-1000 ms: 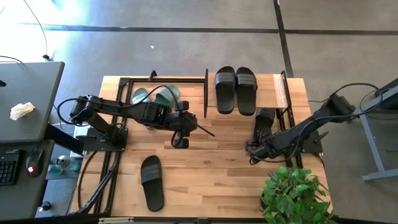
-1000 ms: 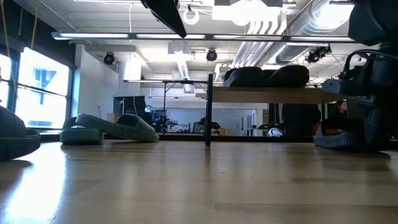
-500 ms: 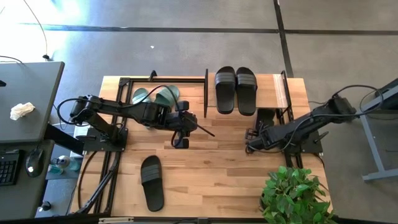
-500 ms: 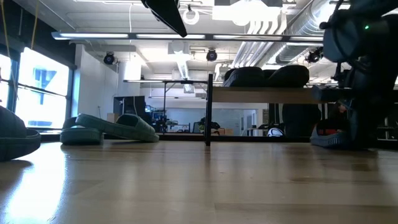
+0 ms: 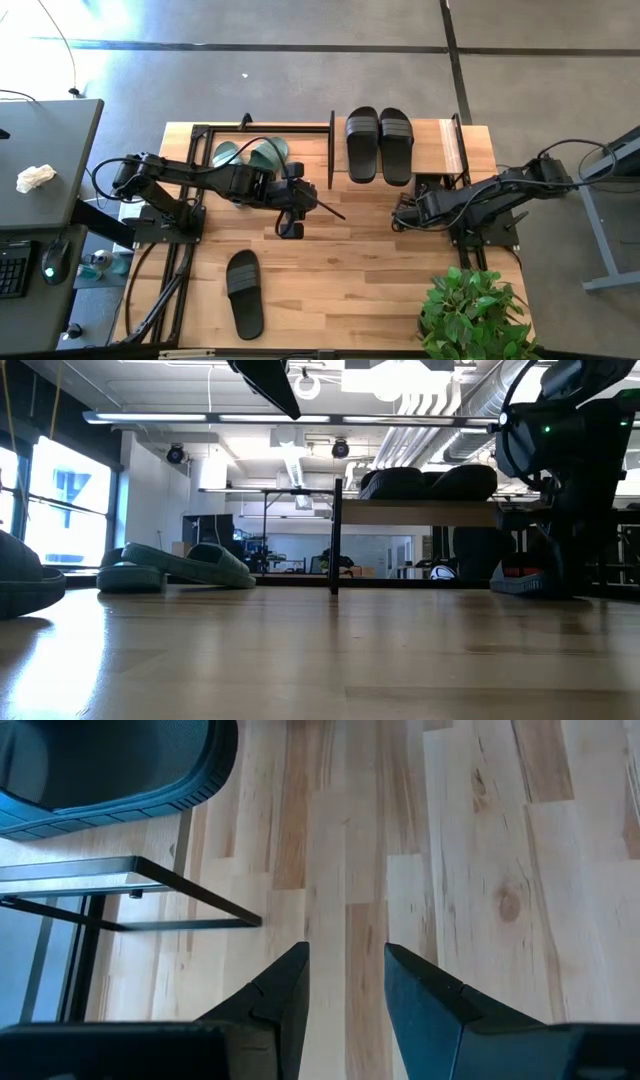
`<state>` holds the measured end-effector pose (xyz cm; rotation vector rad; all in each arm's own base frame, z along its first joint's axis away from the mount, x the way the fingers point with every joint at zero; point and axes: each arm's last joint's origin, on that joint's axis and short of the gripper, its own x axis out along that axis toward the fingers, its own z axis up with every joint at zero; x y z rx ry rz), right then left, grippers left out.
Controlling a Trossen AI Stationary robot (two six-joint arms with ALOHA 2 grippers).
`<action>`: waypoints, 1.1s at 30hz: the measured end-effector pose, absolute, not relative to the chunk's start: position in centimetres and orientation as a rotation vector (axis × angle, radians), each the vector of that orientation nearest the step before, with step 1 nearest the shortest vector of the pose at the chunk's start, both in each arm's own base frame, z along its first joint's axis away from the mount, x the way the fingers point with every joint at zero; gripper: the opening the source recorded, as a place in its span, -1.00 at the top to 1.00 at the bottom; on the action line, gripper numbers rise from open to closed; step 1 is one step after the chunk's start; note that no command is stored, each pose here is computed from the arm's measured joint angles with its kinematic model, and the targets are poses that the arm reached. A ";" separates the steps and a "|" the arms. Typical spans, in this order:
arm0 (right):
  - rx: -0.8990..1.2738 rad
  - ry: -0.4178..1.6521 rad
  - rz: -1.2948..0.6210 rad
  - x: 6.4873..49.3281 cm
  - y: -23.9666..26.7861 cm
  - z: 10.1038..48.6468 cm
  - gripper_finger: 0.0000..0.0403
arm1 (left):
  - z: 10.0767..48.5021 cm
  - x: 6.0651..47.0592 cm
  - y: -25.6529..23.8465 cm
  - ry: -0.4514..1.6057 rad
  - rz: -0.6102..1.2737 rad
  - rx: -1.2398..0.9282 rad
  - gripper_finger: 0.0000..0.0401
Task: Pick and place slides into the shelf
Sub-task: Put the black slipper under the shelf
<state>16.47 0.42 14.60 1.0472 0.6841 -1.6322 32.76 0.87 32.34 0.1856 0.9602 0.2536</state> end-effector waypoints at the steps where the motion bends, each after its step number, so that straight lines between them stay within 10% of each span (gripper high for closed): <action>1: 1.044 0.690 -1.646 16.4 0.3 14.6 1.00 | 32.3 32.8 0.9 0.960 0.254 0.186 0.43; 33: 1.090 0.793 -1.715 15.8 -0.2 14.6 1.00 | 32.3 32.7 0.9 0.970 0.257 0.180 0.43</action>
